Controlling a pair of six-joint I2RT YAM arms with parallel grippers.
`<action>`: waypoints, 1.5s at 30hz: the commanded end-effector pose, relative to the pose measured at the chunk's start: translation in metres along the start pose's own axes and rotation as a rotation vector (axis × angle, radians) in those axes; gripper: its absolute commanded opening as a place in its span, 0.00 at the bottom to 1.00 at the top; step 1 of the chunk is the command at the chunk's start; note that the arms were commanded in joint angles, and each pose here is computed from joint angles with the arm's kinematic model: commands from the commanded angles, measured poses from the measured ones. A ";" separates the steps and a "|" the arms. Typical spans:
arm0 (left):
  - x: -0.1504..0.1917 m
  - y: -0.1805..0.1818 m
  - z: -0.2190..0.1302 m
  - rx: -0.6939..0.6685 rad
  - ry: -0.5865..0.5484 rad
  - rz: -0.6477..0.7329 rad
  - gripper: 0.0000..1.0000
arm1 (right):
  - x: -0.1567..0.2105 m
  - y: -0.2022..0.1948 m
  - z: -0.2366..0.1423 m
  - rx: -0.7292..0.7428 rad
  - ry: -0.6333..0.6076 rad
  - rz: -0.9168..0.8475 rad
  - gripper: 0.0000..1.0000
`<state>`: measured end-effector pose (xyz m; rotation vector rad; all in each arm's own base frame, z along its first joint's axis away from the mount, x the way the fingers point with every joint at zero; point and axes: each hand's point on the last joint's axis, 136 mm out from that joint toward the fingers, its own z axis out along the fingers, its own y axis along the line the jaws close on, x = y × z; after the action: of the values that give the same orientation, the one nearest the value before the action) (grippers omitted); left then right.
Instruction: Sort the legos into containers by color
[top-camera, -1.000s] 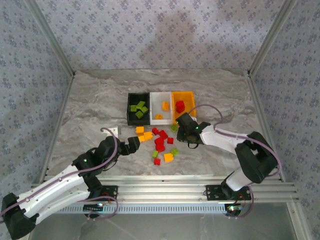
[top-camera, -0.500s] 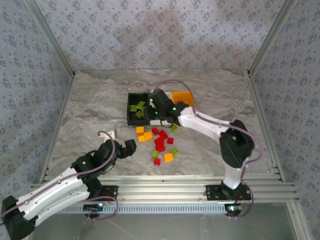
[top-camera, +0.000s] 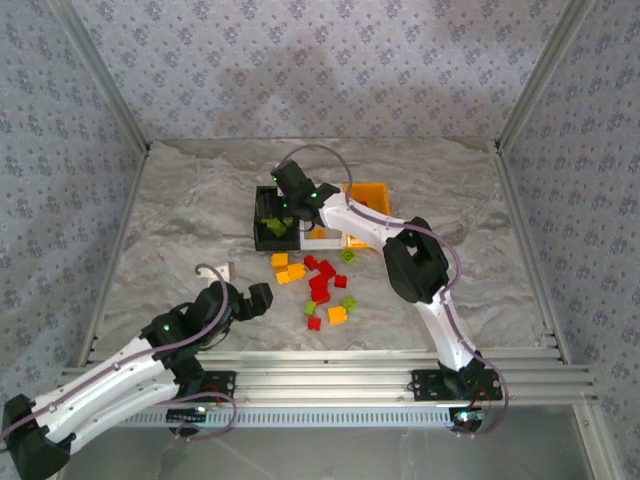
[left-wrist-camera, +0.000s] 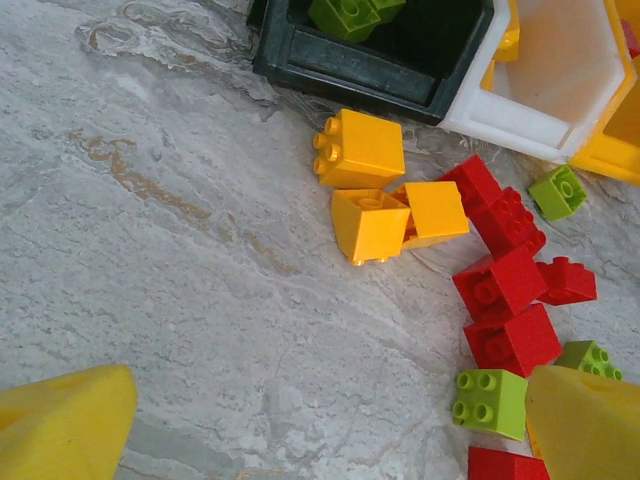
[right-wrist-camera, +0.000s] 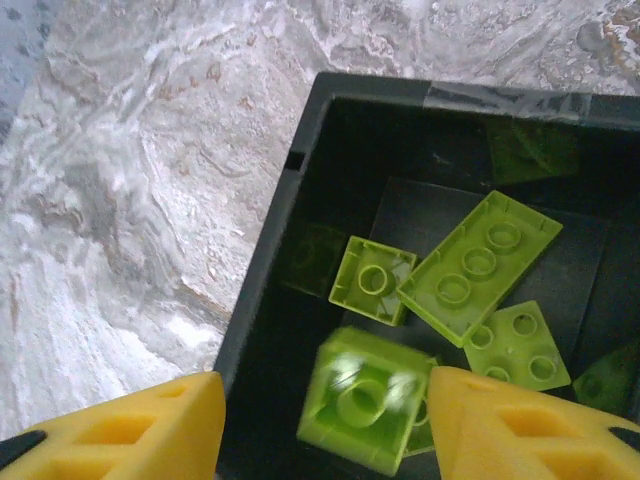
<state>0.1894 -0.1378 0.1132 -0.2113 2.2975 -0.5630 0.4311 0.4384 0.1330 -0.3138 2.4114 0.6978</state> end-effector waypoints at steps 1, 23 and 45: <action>0.005 0.001 -0.001 0.004 0.023 0.010 1.00 | -0.021 0.015 -0.020 -0.031 -0.042 -0.015 0.62; 0.043 -0.089 0.046 0.179 0.274 0.264 0.89 | 0.108 -0.103 -0.182 0.156 -0.060 0.145 0.64; 0.103 -0.091 0.099 -0.019 0.487 0.495 0.41 | 0.139 -0.155 -0.233 0.211 -0.149 0.257 0.66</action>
<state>0.1847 -0.2841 0.0264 0.5146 2.6748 -0.3902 0.2664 0.1822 0.1418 0.0924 2.3927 0.5647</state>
